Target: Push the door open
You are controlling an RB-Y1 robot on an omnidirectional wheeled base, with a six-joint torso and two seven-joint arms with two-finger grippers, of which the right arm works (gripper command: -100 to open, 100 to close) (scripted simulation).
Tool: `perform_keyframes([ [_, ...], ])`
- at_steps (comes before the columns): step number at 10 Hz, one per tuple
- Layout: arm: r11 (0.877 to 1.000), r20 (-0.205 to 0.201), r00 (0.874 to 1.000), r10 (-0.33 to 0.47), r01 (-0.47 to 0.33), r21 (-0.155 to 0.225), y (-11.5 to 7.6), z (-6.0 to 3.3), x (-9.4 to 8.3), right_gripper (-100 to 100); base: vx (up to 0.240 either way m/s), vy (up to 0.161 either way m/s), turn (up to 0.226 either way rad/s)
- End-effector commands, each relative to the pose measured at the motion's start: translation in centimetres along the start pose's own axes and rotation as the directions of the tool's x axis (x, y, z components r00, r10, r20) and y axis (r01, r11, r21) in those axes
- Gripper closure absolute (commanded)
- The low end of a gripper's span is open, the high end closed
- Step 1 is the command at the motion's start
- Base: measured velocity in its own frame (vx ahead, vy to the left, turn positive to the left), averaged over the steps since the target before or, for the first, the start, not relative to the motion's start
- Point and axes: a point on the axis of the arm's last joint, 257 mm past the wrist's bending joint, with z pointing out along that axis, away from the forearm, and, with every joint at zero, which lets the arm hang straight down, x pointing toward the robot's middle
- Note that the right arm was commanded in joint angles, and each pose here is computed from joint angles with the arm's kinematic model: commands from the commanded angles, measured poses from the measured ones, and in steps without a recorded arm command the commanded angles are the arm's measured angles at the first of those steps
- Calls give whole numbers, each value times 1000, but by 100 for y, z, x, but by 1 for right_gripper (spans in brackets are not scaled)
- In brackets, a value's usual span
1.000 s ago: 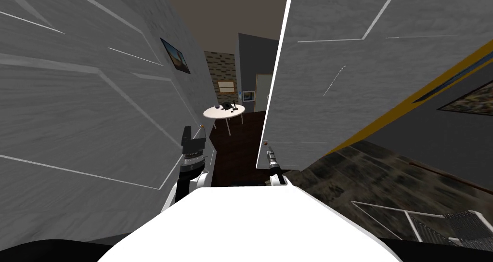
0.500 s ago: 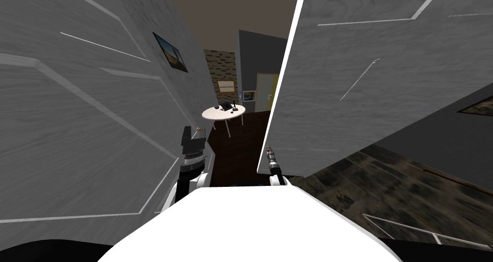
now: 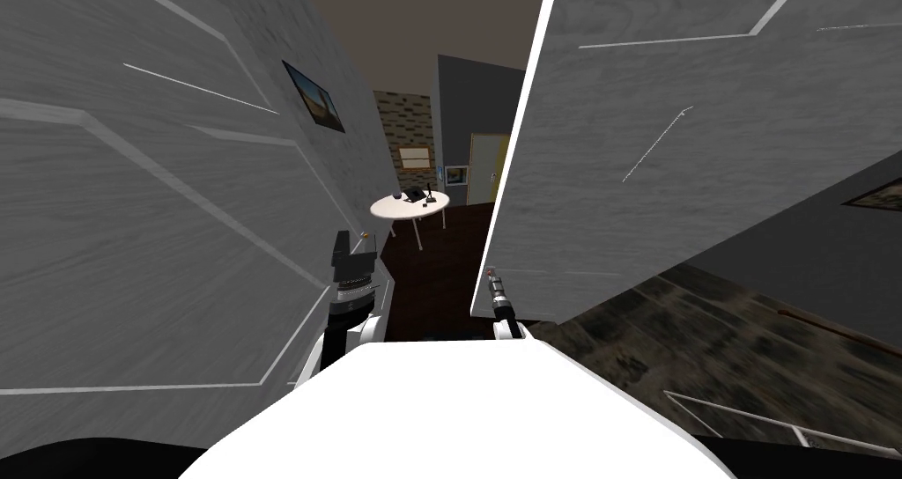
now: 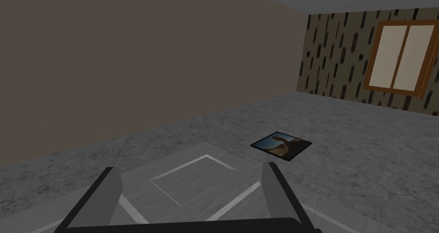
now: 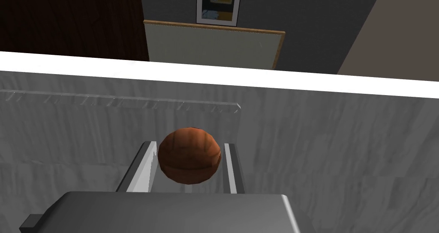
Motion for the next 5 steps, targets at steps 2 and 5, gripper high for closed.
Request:
perform_keyframes([
  [2,1000,20,1000,-9,9,1,-1,3,-126,100,55,14,-16],
  [5,1000,47,999,-18,18,2,4,8,-286,100,178,50,-41],
])
